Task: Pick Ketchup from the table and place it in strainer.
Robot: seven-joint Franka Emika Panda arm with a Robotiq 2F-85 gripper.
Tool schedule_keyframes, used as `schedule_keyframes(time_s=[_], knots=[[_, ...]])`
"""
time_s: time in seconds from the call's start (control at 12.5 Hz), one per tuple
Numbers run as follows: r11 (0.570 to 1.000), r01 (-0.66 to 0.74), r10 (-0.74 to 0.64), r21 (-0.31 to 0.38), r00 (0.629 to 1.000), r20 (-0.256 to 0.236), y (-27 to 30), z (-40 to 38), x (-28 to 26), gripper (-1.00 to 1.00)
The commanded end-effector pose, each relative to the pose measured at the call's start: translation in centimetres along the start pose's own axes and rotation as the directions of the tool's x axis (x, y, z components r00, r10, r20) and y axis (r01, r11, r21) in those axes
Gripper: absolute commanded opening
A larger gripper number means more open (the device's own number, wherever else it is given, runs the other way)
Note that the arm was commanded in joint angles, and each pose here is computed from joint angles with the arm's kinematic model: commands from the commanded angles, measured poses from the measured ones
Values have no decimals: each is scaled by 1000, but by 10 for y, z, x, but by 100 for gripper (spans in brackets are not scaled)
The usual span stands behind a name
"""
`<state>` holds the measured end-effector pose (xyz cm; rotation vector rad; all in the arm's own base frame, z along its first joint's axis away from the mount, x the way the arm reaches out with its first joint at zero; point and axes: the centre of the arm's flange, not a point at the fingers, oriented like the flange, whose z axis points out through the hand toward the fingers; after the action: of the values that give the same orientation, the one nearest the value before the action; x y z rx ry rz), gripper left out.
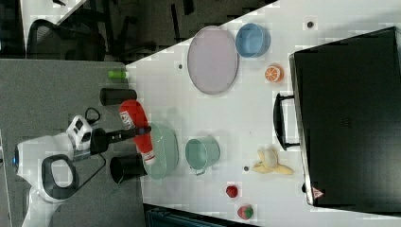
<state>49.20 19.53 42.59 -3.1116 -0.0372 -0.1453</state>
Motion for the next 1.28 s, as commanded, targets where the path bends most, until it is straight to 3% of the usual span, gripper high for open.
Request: schedule_keyframes(time_s=[0.08,0.32,0.64,0.72,0.96,1.12,1.28], knots=[[992,-123,123,-7,988,90,-83,32,-38,25],[983,-175,169,57,981,95,-139,57,-58,25],[945,-279,257,171,956,142,-182,107,-70,25],[946,-270,244,180,958,153,-186,122,-73,33],[951,-245,212,187,960,181,-190,161,-78,100],[937,-276,242,214,955,171,-191,161,-74,100],[926,-322,298,196,944,143,-181,142,-63,100]])
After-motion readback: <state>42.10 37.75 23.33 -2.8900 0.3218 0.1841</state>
